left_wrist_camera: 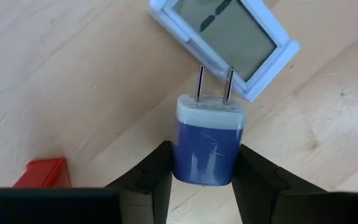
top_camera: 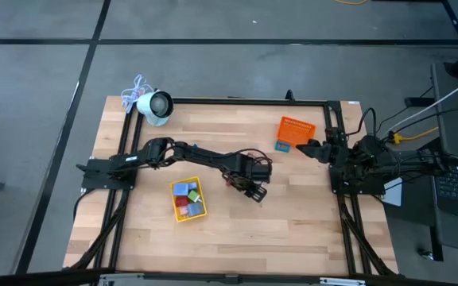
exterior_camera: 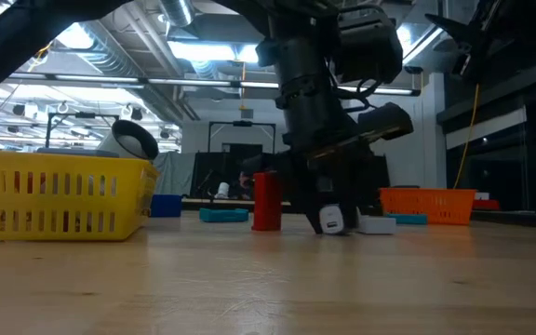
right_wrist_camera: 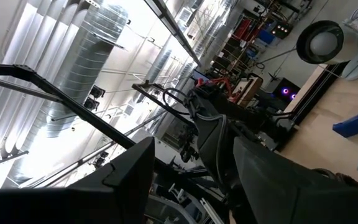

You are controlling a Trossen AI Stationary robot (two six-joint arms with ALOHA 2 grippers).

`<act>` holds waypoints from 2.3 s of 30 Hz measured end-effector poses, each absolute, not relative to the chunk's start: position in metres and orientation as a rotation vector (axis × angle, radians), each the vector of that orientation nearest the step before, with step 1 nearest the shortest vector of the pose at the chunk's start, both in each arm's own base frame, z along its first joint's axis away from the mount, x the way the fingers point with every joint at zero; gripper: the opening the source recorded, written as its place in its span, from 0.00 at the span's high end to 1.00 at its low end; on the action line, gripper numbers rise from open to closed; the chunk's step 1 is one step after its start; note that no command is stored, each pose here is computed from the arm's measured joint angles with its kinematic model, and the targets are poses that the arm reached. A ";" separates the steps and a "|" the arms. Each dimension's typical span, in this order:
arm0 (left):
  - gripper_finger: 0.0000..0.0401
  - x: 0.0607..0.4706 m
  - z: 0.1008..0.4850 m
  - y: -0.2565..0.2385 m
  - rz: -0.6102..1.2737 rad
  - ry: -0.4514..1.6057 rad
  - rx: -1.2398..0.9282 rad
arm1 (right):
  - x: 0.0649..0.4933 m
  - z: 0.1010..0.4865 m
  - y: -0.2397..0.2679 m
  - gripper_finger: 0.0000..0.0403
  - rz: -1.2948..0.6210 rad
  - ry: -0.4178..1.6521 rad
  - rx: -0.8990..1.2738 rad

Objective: Pick & Place Office items
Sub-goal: Put the violet charger adapter into the yellow bin

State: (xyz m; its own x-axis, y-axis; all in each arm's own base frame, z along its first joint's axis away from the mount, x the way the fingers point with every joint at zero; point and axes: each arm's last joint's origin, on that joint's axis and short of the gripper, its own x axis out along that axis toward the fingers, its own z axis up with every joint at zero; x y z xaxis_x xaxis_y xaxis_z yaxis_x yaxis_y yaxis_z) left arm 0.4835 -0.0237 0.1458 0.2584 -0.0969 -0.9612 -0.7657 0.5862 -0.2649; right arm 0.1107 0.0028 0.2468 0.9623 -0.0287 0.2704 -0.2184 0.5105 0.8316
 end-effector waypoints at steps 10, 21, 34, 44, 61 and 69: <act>0.69 0.498 0.187 -0.022 0.373 1.089 -0.823 | 0.111 0.247 0.002 0.44 0.097 -0.273 1.021; 0.69 0.506 0.262 -0.028 0.258 0.927 -0.656 | 0.111 0.247 0.002 0.44 0.089 -0.279 1.018; 0.69 0.445 0.363 -0.115 0.401 0.597 -0.326 | 0.111 0.246 0.002 0.44 0.085 -0.272 1.011; 0.69 0.430 0.340 -0.159 0.508 0.559 -0.396 | 0.111 0.245 0.002 0.44 0.087 -0.260 1.029; 0.69 0.357 0.319 -0.227 0.728 0.625 -0.471 | 0.112 0.243 0.002 0.44 0.082 -0.235 1.042; 0.69 0.318 0.304 -0.232 0.854 0.799 -0.528 | 0.112 0.243 0.002 0.44 0.077 -0.235 1.023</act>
State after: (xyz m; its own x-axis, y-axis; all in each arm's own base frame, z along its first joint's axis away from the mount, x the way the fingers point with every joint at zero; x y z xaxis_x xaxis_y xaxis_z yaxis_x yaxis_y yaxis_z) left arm 0.3177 -0.2321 0.3040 0.4046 0.4549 -0.7933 -0.8218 0.5613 -0.0973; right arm 0.1117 0.0024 0.2429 0.9722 -0.0458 0.2295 -0.1729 0.5204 0.8362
